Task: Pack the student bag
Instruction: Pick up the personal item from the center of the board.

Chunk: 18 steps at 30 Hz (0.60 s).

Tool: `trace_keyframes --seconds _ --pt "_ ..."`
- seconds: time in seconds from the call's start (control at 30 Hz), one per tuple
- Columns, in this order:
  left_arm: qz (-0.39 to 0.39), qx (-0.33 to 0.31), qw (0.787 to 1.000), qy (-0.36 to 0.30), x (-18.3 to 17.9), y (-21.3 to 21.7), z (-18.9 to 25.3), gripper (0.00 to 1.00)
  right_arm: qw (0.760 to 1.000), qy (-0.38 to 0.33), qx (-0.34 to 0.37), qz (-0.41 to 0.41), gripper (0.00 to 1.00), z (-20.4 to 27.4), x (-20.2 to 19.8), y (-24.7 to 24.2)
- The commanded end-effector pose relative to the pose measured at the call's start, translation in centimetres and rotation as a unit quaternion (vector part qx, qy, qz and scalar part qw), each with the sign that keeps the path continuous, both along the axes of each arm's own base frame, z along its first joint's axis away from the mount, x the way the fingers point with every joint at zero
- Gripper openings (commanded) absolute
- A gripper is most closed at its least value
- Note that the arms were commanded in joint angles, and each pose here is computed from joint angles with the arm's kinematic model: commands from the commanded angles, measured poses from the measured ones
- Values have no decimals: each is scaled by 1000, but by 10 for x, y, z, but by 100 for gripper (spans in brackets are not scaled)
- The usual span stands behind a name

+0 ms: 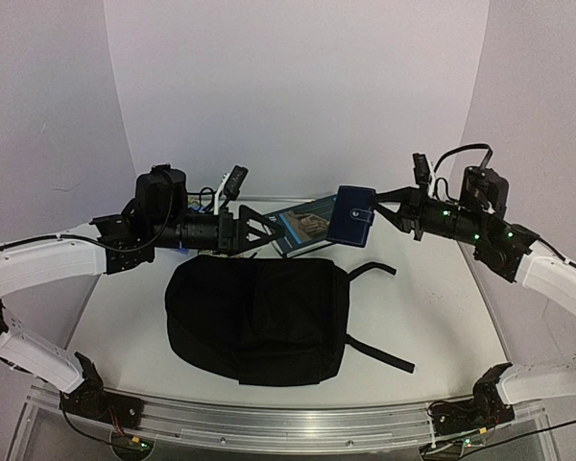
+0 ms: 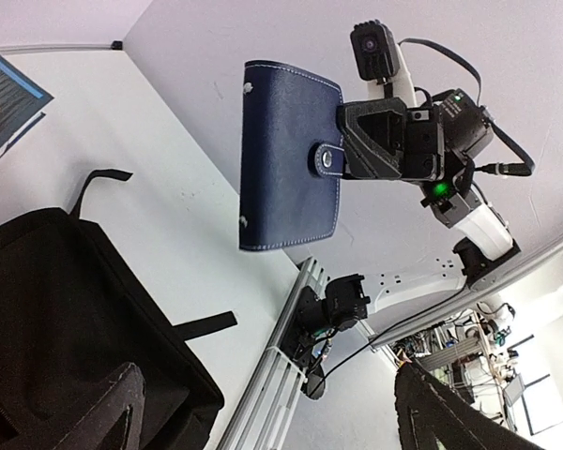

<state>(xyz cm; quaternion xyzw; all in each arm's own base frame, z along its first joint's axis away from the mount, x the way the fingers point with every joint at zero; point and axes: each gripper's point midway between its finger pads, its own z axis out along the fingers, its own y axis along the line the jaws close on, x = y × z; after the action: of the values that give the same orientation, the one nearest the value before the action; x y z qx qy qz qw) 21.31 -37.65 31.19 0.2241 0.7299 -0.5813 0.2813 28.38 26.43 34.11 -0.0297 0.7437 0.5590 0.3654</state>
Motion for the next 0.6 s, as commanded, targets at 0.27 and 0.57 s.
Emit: trace_keyframes --seconds 0.27,0.57 --pt "-73 -94 990 -72 -21 -14 67 92 977 -97 87 168 0 75 -57 66" --pt "-112 -120 983 -77 -34 -18 75 71 965 -106 110 211 0 84 -73 76"
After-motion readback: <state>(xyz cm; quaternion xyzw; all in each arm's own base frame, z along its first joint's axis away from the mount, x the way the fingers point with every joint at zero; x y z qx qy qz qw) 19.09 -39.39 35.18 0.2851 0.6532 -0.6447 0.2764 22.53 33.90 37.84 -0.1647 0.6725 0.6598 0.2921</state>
